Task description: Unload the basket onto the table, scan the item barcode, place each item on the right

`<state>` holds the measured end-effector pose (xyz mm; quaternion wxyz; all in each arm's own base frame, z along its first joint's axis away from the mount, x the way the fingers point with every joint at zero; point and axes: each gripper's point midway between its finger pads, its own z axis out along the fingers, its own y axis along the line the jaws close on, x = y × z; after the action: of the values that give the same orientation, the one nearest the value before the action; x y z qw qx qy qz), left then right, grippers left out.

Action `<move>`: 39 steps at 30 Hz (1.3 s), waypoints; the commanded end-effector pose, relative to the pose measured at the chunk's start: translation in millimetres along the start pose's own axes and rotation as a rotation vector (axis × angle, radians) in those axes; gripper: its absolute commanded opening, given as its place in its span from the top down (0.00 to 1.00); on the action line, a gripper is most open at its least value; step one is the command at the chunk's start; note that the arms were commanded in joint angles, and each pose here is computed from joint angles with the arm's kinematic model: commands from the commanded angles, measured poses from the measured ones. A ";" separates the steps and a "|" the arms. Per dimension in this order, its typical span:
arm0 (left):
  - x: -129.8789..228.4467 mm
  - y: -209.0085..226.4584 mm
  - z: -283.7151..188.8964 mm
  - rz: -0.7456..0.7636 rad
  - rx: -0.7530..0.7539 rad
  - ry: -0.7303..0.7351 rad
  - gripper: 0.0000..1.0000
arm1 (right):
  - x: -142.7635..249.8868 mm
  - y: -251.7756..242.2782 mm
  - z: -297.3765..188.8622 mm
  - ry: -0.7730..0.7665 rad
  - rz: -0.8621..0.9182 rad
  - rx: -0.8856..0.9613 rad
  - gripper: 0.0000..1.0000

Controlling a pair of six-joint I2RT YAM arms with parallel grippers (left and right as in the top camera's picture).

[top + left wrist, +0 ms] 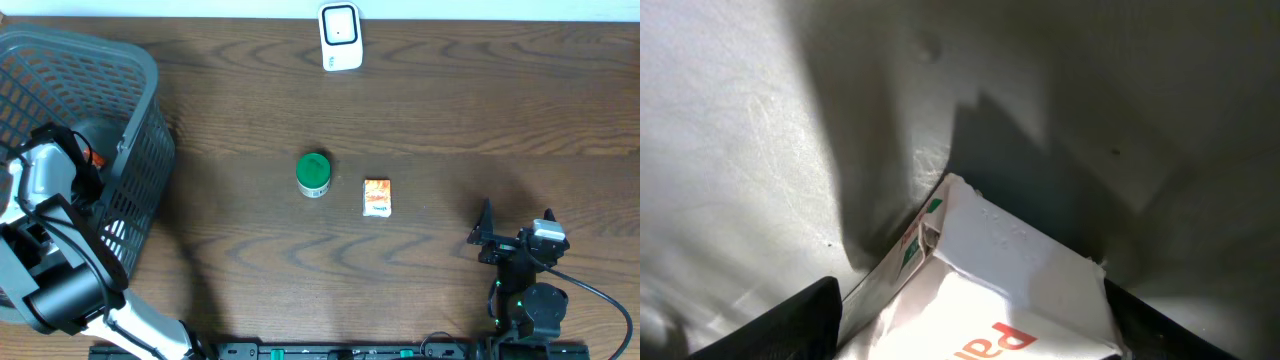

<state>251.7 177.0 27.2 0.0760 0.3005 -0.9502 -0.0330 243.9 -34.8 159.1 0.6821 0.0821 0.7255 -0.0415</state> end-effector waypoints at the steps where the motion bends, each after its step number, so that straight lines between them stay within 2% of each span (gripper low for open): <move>1: 0.1 10.8 17.7 -0.051 0.001 0.030 0.24 | 0.4 3.1 -0.3 0.000 -0.012 -0.013 0.01; 5: -10.6 24.2 19.1 -0.159 0.009 -0.011 0.25 | 0.4 3.1 -0.3 0.000 -0.012 -0.013 0.01; 10: -21.6 47.2 21.5 -0.382 0.028 -0.056 0.27 | 0.4 3.1 -0.3 0.000 -0.012 -0.013 0.01; 12: -25.1 52.5 22.1 -0.425 0.045 -0.070 0.26 | 0.4 3.1 -0.3 0.000 -0.012 -0.013 0.01; 13: -26.4 55.2 22.3 -0.439 0.050 -0.076 0.22 | 0.4 3.1 -0.3 0.000 -0.012 -0.013 0.01; 16: -24.2 60.8 23.2 -0.443 0.051 -0.069 0.07 | 0.4 3.1 -0.3 0.000 -0.012 -0.013 0.01; 18: -20.3 60.7 23.5 -0.434 0.050 -0.053 0.01 | 0.4 3.1 -0.3 0.000 -0.012 -0.013 0.01; 33: 21.0 41.9 18.5 -0.366 0.116 0.119 0.00 | 0.4 3.1 -0.3 0.000 -0.012 -0.013 0.01; 39: 32.3 33.5 32.7 -0.360 0.142 0.148 0.02 | 0.4 3.1 -0.3 0.000 -0.012 -0.013 0.01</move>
<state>216.2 200.9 23.0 0.0823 0.4800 -0.8729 0.0312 243.9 -34.8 159.1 0.6821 0.0821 0.7255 -0.0415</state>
